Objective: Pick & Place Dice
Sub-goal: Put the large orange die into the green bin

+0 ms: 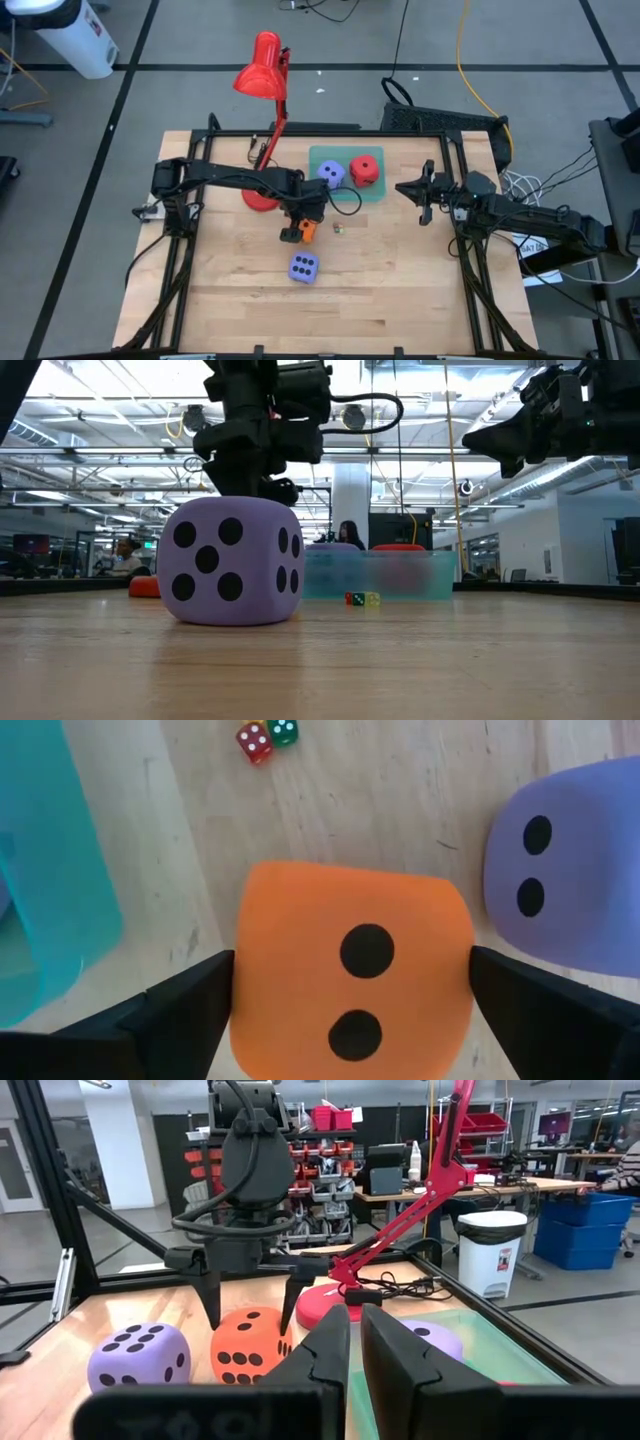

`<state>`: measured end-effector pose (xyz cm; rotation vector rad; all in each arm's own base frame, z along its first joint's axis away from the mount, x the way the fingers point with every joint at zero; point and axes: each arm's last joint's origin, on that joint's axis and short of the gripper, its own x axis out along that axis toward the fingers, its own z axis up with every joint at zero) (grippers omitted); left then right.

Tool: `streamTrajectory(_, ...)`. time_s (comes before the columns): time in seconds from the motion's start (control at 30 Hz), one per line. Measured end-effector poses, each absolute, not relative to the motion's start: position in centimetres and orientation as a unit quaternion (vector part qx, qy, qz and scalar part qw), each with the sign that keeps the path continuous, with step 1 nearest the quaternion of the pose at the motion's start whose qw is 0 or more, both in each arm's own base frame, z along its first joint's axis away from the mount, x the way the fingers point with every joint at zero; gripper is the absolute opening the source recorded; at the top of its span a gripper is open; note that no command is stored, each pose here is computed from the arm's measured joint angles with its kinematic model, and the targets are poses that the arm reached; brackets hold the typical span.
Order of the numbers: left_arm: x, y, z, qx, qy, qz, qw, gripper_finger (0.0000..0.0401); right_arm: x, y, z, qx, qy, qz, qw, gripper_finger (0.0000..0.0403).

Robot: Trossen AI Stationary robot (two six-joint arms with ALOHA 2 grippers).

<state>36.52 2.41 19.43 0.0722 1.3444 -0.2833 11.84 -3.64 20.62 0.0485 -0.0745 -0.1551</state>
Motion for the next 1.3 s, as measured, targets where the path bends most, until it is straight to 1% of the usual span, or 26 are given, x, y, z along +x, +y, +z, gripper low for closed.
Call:
streamTrajectory(0.3, 37.2, 2.6, 17.3, 0.021, 0.633, -0.151, 0.759, 0.0400, 11.8, -3.6, 20.6, 0.024, -0.037, -0.077, 0.996, 0.0023)
streamTrajectory(0.47, 37.3, 2.6, 17.2, 0.021, 0.631, -0.148, 0.761, 0.0398, 11.8, -3.6, 20.6, 0.024, -0.037, -0.077, 0.996, 0.0023)
streamTrajectory(0.8, 37.2, 2.0, 17.1, 0.025, 0.643, -0.113, 0.757, 0.0398, 11.8, -3.6, 20.6, 0.024, -0.037, -0.077, 0.996, 0.0022)
streamTrajectory(1.3, 37.0, 1.8, 15.8, 0.031, 0.630, -0.102, 0.769, 0.0397, 11.8, -3.6, 20.6, 0.032, -0.038, -0.076, 0.996, 0.0023)
